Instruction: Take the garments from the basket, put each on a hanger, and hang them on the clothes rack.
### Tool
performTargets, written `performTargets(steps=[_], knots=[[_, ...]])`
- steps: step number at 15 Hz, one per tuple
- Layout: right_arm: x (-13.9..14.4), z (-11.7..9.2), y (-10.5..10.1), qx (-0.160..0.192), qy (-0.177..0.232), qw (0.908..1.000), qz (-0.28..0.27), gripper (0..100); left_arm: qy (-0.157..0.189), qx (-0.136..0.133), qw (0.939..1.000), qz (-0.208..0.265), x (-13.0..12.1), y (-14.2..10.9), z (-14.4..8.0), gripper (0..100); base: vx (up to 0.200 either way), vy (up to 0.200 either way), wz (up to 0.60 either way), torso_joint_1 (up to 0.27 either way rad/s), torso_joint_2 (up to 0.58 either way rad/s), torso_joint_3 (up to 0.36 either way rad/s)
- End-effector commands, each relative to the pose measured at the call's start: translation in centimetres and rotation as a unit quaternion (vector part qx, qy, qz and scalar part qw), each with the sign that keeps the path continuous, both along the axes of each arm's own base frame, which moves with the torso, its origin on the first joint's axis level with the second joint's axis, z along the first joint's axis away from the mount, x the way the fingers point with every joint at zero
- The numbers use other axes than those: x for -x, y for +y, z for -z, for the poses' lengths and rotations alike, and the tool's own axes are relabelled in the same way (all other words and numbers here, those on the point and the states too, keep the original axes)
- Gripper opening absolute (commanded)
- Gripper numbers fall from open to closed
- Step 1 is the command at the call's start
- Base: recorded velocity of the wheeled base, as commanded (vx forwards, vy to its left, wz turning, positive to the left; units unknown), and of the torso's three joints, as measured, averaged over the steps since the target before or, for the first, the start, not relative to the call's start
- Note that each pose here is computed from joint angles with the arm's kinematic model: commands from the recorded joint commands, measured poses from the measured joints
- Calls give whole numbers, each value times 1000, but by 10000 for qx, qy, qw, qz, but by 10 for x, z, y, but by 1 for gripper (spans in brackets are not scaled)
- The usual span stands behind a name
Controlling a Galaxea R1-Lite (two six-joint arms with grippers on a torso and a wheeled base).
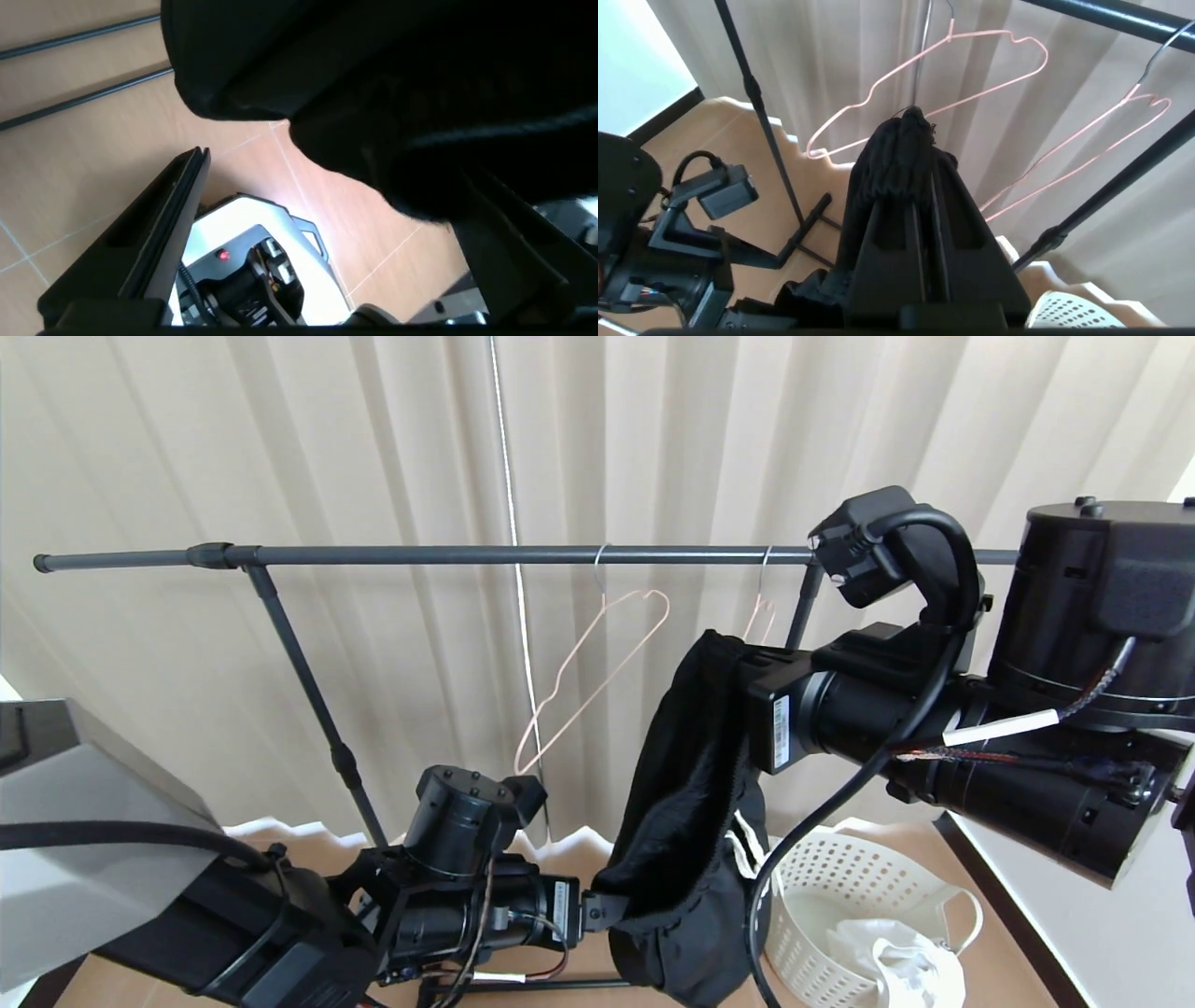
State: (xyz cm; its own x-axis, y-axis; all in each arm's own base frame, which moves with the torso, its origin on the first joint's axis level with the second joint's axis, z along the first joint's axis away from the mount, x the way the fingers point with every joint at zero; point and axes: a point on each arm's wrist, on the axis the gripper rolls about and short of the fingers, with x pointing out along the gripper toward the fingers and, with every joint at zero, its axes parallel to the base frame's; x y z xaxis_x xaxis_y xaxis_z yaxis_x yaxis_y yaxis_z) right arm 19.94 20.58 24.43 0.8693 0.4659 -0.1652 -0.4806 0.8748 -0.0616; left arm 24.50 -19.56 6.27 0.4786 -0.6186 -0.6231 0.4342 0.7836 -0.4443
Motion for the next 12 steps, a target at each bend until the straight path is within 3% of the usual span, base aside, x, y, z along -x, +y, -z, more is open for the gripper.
performTargets(steps=[1,2,3,5,8,9,12], knots=[[3,-4,-3,-83,-25,10000,6,0,137,-139,9998,-39,-4,-3,17,100,0,0,0,0,0,0],[3,-4,-4,-109,-19,9999,9,0,137,-139,9998,-39,-5,-3,19,100,0,0,0,0,0,0],[7,-7,-8,-181,-38,9998,22,0,122,-133,9998,-45,-5,-3,19,0,0,0,0,0,0,0],[10,-10,-15,-213,-79,9997,74,0,106,-153,9998,-59,-2,-2,17,0,0,0,0,0,0,0],[3,-10,-29,-163,-62,9992,363,0,-322,-38,9994,-73,14,13,-13,0,0,0,0,0,0,0],[-4,-9,-34,-93,-25,9986,514,0,-662,43,9977,-111,17,21,-32,0,0,0,0,0,0,0],[-19,-8,-40,67,245,9967,774,0,-1316,-365,9900,-346,8,32,-61,0,0,0,0,0,0,0]])
